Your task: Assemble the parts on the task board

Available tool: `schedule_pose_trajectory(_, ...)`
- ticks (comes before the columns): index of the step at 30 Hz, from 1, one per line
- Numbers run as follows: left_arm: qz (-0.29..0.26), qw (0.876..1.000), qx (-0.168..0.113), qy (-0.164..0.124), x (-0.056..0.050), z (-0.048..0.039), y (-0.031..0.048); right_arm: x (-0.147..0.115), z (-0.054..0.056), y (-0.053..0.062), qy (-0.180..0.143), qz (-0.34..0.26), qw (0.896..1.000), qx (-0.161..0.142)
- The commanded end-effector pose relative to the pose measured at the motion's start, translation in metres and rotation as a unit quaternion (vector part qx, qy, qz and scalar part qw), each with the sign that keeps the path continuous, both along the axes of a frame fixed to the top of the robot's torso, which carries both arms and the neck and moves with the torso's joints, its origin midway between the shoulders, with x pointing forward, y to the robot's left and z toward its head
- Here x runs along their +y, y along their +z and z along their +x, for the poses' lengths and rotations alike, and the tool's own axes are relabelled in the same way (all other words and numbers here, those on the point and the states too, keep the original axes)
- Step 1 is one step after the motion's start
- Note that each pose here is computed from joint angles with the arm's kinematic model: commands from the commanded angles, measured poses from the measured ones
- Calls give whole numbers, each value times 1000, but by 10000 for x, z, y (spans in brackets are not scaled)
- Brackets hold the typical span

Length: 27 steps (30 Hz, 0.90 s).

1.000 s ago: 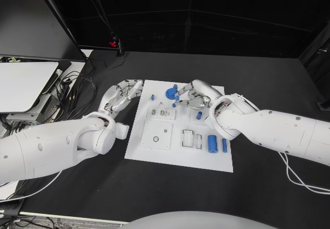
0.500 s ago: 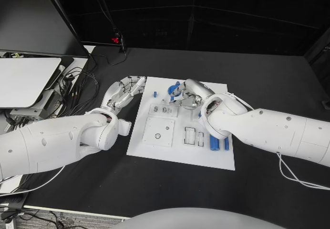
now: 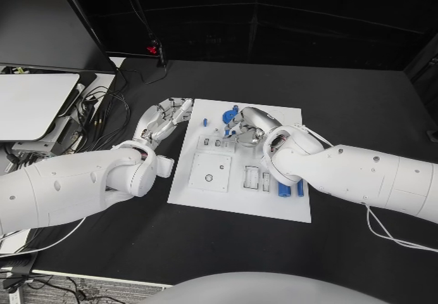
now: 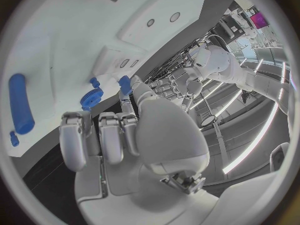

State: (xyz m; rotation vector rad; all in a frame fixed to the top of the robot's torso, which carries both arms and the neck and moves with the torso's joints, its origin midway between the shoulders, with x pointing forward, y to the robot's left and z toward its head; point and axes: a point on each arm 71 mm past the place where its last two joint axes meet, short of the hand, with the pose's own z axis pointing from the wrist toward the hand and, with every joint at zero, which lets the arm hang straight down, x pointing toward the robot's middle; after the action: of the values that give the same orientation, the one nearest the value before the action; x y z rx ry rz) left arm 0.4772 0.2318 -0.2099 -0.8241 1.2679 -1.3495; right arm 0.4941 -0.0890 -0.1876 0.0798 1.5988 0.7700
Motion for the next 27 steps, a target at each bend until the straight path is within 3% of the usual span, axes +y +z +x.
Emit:
schedule_pose_trajectory(1,-22,994,-102,-22,-31,-50,151,18,5,-9,3,-6,1000,-7)
schedule_pose_trajectory(27,-23,994,-102,-24,-51,-48,151,84,14,-143,21,-16,1000,7)
